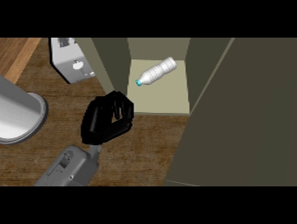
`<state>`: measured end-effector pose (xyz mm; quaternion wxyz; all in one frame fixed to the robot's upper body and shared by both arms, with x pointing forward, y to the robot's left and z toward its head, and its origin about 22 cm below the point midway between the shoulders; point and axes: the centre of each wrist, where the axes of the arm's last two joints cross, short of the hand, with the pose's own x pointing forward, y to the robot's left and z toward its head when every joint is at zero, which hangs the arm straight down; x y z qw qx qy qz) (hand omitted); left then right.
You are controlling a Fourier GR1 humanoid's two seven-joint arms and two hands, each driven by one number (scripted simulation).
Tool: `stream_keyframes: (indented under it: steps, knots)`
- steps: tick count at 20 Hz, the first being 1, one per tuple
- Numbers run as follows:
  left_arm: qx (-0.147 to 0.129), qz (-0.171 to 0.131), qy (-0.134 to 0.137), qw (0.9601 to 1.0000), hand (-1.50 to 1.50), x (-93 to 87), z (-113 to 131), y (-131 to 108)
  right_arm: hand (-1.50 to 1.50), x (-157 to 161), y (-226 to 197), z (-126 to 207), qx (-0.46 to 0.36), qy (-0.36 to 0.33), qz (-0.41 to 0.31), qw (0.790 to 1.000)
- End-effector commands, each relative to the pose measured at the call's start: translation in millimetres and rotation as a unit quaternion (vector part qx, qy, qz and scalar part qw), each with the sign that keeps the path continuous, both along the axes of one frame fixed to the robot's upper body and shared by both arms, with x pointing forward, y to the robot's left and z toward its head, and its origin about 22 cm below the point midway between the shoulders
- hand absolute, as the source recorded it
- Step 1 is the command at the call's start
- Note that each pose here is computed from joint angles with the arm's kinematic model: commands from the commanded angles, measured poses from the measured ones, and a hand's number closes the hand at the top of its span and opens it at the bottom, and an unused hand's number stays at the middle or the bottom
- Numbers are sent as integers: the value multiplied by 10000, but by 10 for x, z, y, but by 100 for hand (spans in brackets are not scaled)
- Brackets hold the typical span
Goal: Pick up the bottled water, place it into the cabinet and close the cabinet
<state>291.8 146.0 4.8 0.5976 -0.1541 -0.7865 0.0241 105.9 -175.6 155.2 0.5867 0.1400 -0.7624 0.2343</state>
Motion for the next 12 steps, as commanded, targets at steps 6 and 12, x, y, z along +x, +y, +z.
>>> stream_keyframes:
  steps: [6,12]
  knots:
    - [44,182,-24,9998,150,-612,209,592,150,-154,388,152,123,94,649,9978]
    - [-55,371,-7,9993,150,-954,184,874,150,-37,771,224,182,270,1115,9932]
